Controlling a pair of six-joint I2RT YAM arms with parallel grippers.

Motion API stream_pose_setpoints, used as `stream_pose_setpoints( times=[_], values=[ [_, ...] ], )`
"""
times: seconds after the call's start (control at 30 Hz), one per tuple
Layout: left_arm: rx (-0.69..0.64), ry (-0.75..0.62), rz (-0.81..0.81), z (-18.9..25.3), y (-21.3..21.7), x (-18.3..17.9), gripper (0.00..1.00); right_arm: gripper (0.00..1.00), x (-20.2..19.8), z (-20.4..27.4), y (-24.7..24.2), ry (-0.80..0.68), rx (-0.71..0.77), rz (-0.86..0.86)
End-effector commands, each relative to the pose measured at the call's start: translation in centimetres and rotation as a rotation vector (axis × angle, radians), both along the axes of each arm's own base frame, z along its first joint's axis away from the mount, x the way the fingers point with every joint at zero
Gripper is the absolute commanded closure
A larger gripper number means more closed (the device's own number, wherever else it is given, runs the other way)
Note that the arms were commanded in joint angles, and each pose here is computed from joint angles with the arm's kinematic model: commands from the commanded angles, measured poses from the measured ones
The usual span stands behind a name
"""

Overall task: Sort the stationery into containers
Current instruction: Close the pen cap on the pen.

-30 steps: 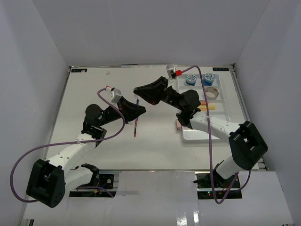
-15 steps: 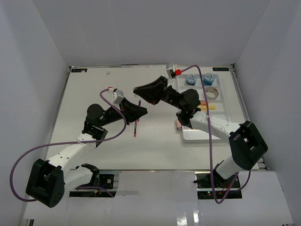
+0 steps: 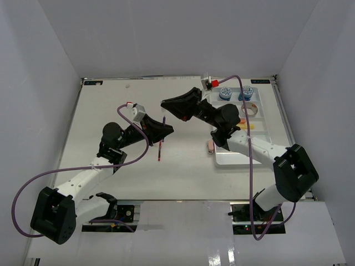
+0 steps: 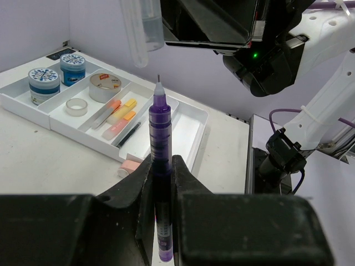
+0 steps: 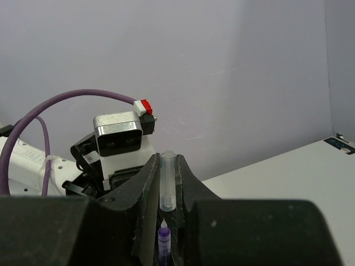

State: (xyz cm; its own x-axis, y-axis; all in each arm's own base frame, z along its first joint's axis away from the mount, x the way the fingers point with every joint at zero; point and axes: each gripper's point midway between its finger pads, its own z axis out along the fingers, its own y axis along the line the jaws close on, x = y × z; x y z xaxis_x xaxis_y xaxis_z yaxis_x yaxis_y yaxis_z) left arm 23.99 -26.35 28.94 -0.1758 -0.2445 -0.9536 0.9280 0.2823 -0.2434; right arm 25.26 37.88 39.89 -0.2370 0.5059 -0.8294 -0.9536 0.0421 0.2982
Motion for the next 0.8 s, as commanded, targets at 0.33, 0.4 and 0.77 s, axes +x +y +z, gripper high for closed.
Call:
stream_pose_setpoints(
  times=[0.33, 0.4, 0.77],
  values=[
    [-0.039, -0.026, 0.002, 2.0, -0.1, 0.1, 1.00, 0.89, -1.4, 1.0, -1.3, -0.048, 0.038, 0.008],
    [-0.039, -0.027, 0.003, 2.1, -0.1, 0.1, 1.00, 0.89, -1.6, 1.0, -1.3, -0.049, 0.039, 0.009],
    [-0.048, -0.030, 0.000, 2.3, -0.1, 0.1, 1.00, 0.89, -1.6, 0.9, -1.4, -0.048, 0.044, 0.009]
  ],
)
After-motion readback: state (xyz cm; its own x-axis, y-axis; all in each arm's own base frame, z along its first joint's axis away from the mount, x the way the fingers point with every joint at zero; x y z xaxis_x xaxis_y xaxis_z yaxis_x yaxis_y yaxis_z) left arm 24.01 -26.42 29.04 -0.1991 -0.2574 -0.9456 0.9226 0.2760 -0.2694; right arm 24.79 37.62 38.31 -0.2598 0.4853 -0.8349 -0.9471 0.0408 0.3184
